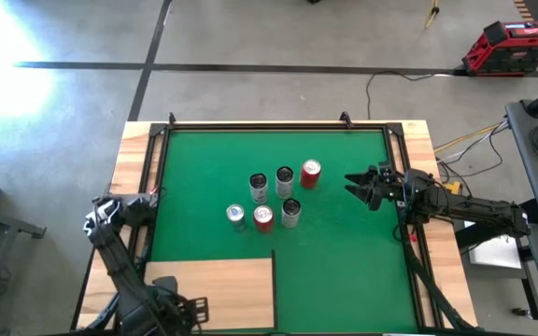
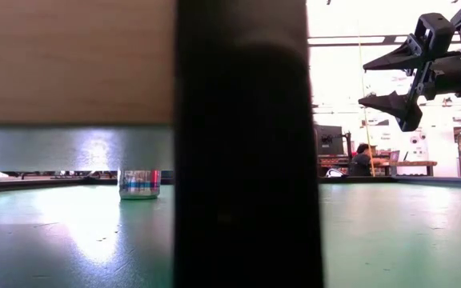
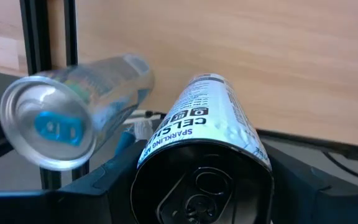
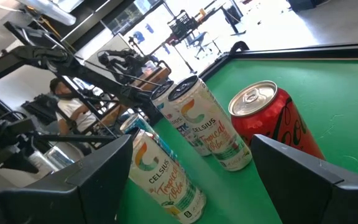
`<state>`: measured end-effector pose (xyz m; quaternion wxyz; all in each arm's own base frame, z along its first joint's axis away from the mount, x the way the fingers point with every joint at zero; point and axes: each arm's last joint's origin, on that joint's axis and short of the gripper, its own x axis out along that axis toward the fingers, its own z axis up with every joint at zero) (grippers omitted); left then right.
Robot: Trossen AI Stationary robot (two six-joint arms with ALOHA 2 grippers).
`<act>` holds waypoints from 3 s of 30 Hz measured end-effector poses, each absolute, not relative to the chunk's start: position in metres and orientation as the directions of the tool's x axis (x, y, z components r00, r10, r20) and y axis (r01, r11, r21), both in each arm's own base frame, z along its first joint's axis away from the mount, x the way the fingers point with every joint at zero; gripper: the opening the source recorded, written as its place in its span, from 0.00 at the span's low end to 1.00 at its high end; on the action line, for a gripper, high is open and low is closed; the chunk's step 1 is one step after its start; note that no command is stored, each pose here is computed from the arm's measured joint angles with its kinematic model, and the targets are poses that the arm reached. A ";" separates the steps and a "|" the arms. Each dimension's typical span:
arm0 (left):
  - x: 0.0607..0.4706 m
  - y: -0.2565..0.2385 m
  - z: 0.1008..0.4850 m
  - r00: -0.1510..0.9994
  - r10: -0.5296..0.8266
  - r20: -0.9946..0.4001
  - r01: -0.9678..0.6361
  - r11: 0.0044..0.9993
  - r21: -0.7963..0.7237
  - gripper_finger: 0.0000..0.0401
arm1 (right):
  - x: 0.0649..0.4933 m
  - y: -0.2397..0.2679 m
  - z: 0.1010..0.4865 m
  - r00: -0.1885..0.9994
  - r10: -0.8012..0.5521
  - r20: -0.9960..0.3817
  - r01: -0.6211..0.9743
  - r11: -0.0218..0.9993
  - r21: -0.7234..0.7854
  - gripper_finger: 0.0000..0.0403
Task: Place canned beverage on shelf
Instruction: Put the bottom white and blue soda can on the shelf
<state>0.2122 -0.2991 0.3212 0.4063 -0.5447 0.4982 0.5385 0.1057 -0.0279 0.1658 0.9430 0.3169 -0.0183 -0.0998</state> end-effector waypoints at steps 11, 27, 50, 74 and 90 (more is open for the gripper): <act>0.208 -0.303 0.313 -0.088 -0.074 -0.993 -0.983 -0.153 0.099 0.61 | 0.106 -0.028 0.166 0.979 -0.200 -0.029 0.177 0.779 0.601 0.79; 0.208 -0.299 0.315 -0.085 -0.074 -0.994 -0.984 -0.148 0.096 0.61 | 0.106 -0.028 0.166 0.979 -0.200 -0.029 0.177 0.779 0.601 0.79; 0.208 -0.299 0.312 -0.079 -0.055 -0.995 -0.994 -0.065 0.082 0.73 | 0.106 -0.028 0.166 0.979 -0.200 -0.029 0.177 0.779 0.601 0.79; 0.207 -0.298 0.327 -0.041 -0.098 -0.994 -0.999 -0.020 0.043 0.73 | 0.106 -0.028 0.166 0.979 -0.200 -0.029 0.177 0.779 0.601 0.79; 0.200 -0.288 0.345 -0.014 -0.145 -0.989 -1.000 -0.016 0.016 0.73 | 0.106 -0.028 0.166 0.979 -0.200 -0.029 0.177 0.779 0.601 0.79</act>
